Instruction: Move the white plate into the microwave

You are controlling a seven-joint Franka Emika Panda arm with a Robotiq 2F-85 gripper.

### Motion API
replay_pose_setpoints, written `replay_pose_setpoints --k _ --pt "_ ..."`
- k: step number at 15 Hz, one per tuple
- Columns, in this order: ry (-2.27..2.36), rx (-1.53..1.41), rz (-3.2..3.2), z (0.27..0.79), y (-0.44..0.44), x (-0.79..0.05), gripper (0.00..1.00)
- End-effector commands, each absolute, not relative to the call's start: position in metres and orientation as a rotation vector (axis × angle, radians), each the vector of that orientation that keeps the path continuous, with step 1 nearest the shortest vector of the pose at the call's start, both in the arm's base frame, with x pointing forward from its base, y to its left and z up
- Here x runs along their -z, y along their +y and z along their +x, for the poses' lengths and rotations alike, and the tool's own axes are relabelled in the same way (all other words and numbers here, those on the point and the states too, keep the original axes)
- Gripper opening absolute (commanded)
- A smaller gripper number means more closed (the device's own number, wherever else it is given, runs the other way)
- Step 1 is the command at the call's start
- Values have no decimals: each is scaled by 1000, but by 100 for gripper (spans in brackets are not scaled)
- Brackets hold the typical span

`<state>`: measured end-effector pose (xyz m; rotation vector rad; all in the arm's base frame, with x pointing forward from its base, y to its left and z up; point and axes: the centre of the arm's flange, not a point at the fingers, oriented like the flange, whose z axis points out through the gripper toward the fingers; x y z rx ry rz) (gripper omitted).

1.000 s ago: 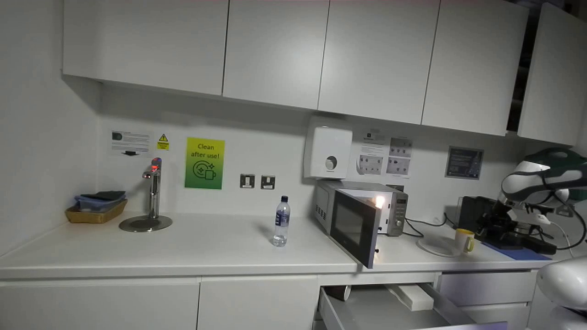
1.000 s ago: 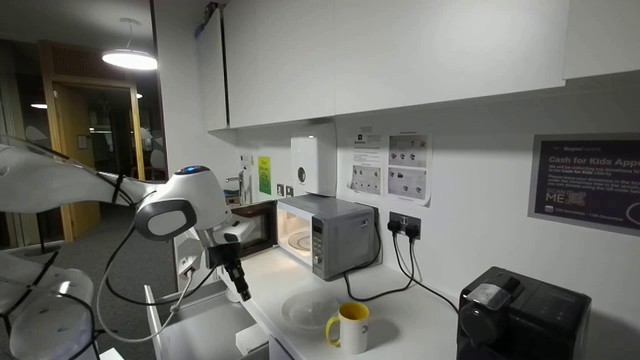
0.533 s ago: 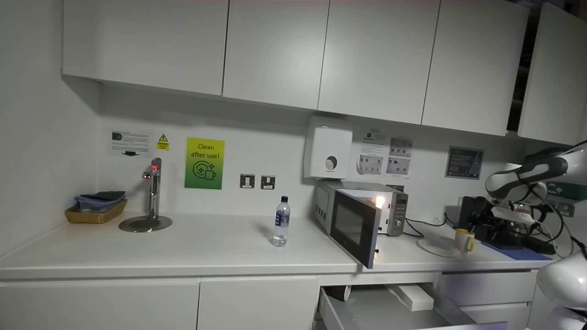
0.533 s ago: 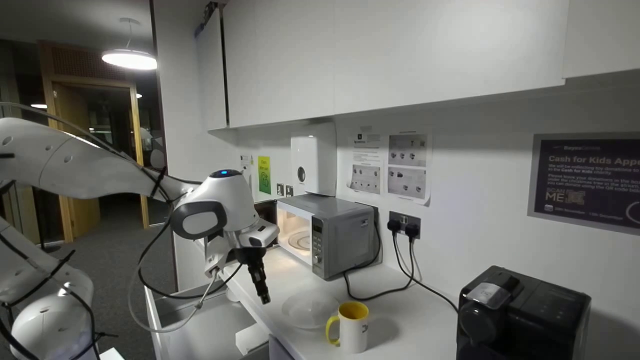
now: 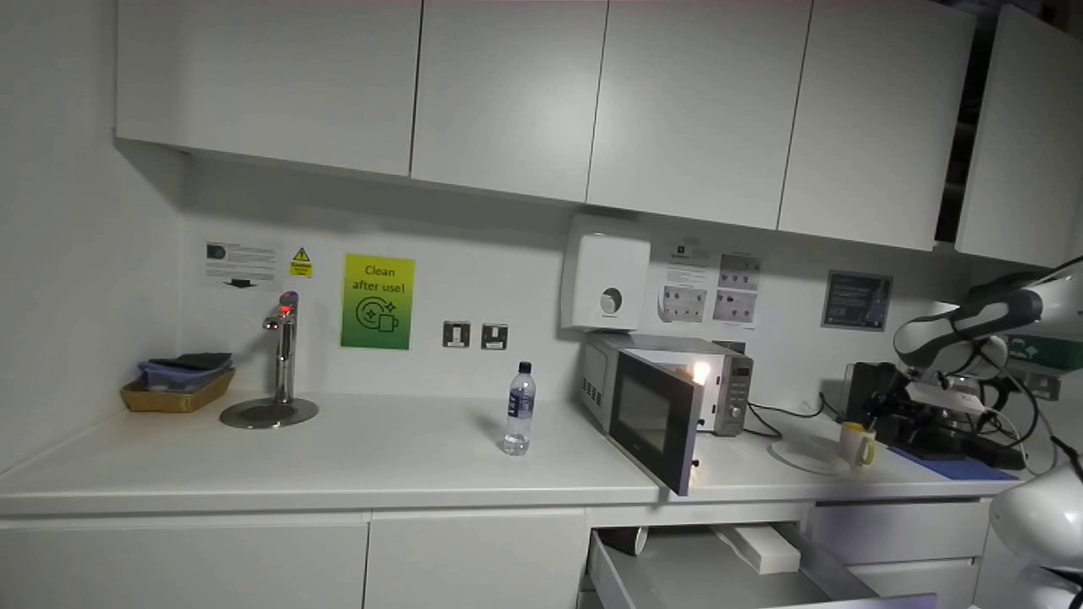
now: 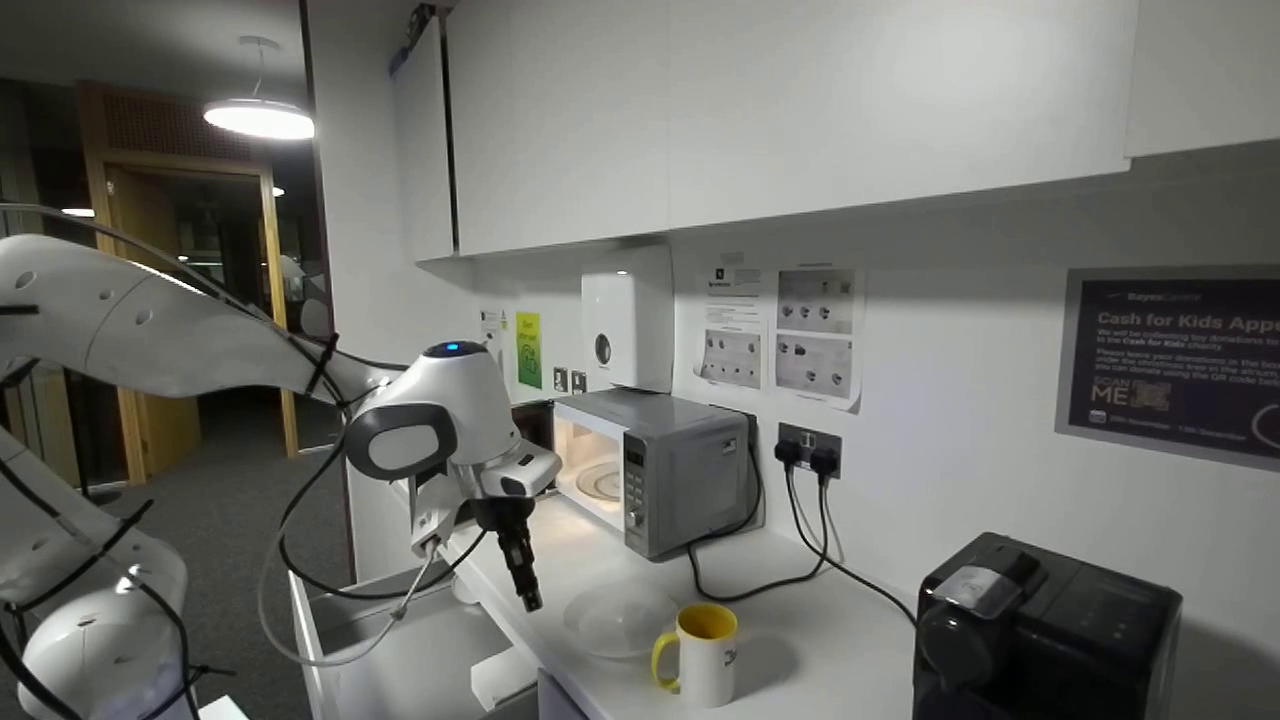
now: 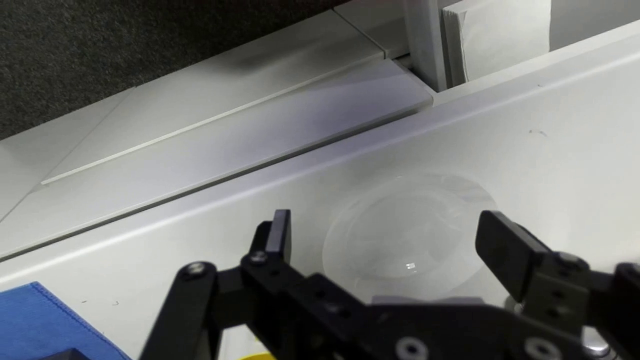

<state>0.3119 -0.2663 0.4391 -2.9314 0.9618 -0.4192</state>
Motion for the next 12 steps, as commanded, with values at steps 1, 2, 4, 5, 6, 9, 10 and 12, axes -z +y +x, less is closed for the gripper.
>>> replay_pose_setpoints --k 1,2,4,5,6,9,10,12 --pt "1063 451 -2923 314 -287 -439 100" --pt "1088 466 -2911 315 -295 -440 100" --pt "1132 500 -2911 318 -313 -440 100" --pt "1153 514 -2910 320 -320 -440 100" --pt "1187 526 -2895 326 -327 -440 100" --pt "1250 541 -2866 344 -342 -433 100" --pt "1272 544 -2834 353 -347 -428 100" --pt "1305 547 -2785 367 -352 -421 100"
